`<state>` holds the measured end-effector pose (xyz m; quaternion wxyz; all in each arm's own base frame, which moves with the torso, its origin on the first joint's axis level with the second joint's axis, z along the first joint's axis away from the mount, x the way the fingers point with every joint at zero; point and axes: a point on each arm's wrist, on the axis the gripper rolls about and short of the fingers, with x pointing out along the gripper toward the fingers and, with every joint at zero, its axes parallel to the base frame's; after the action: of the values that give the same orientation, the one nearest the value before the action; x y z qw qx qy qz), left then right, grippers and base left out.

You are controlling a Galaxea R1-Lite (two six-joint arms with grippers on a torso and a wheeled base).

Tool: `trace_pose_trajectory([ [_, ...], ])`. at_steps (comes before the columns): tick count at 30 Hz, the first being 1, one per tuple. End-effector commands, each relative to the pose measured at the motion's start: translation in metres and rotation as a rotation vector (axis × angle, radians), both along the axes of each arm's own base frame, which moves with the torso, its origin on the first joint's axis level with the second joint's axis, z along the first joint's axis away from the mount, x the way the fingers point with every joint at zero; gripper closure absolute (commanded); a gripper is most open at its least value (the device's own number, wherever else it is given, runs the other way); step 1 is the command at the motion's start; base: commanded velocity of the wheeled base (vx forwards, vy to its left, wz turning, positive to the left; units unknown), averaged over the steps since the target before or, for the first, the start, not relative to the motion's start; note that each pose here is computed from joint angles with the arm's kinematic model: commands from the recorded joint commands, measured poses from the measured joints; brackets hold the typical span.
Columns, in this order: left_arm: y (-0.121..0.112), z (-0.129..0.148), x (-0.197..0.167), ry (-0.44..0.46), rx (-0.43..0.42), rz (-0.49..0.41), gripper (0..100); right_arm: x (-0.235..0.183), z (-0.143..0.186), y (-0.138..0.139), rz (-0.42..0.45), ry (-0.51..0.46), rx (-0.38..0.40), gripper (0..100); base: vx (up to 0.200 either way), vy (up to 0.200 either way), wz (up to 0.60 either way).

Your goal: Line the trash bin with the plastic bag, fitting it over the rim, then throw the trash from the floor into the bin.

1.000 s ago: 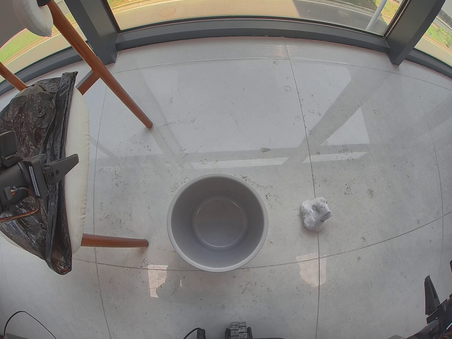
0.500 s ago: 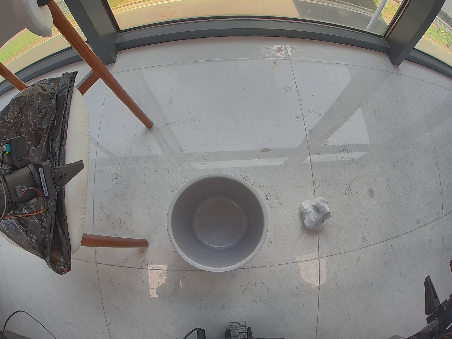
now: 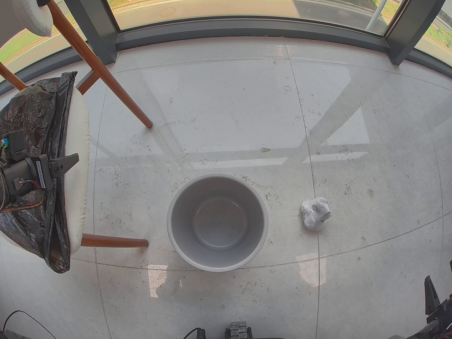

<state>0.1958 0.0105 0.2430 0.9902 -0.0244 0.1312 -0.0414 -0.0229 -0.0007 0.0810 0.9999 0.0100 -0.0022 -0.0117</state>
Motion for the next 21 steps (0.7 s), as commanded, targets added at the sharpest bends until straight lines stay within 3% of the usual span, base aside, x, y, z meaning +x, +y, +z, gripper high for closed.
trace_pose_trajectory([
  [1, 0.0064, -0.0018, 0.0030, 0.007, -0.002, 0.030, 0, 0.0004, -0.0051, 0.0000, 0.000, 0.006, 0.000, 0, 0.000, 0.000, 0.00],
  [6, 0.0085, -0.0035, 0.0057, 0.007, -0.003, 0.037, 0, 0.0005, -0.0051, 0.0000, 0.000, 0.007, 0.000, 0, 0.000, 0.000, 0.00],
  [7, 0.0091, -0.0040, 0.0055, 0.009, -0.001, 0.040, 100, 0.0005, -0.0051, 0.0000, 0.000, 0.007, 0.000, 0, 0.000, 0.000, 0.00],
  [21, 0.0096, -0.0067, 0.0075, 0.021, -0.007, 0.038, 100, 0.0005, -0.0051, 0.0000, 0.000, 0.007, 0.001, 0, 0.000, 0.000, 0.00],
])
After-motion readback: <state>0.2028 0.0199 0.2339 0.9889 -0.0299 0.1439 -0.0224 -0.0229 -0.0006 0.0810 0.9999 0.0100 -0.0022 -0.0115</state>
